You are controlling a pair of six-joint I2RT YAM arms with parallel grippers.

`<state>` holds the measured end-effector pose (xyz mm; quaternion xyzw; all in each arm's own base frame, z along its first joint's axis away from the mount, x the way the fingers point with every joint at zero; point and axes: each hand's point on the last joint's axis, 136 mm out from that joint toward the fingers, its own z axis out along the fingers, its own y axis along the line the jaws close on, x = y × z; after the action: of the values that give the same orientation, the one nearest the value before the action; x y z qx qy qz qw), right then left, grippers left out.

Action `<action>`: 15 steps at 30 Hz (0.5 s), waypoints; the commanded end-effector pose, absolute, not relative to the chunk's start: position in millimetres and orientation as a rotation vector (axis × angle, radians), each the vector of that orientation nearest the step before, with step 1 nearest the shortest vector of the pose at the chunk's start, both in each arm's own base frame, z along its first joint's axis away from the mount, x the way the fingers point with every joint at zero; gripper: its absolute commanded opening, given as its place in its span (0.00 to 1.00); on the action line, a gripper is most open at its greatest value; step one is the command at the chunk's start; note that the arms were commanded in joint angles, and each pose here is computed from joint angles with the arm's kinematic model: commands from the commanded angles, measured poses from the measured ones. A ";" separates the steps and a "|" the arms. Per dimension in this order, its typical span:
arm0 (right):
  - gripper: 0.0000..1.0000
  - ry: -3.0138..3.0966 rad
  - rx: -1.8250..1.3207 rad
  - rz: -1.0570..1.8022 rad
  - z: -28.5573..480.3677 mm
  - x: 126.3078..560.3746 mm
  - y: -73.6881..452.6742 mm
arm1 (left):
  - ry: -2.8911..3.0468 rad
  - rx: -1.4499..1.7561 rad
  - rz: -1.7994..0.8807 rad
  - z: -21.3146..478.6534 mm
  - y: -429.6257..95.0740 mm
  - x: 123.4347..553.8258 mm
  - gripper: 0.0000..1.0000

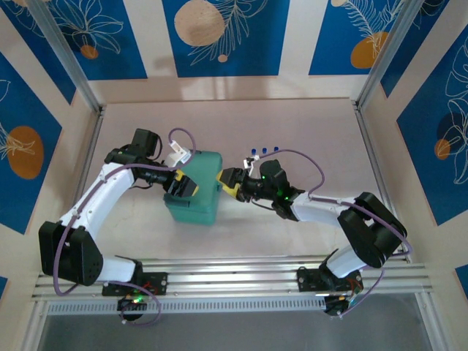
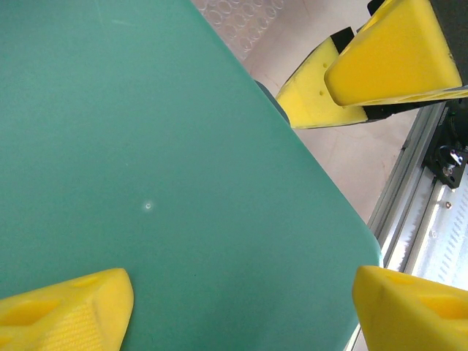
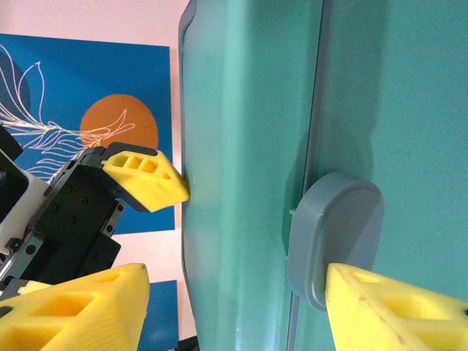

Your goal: Organize the chemistry lab equipment

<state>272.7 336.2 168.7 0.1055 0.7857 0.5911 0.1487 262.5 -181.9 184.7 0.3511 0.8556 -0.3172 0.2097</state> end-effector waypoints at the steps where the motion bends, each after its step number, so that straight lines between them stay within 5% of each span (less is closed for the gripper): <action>1: 0.65 2.071 0.165 1.796 230.7 275.0 344.8 | 2.498 1.008 -0.863 152.8 -179.9 251.9 0.81; 15: 0.65 2.089 0.151 1.785 240.8 276.6 345.7 | 2.495 1.009 -0.864 153.4 -180.6 252.2 0.81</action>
<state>279.5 345.5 231.2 0.0703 0.7482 0.6325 0.1876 262.5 -182.3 184.7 0.3519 0.8553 -0.3170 0.2100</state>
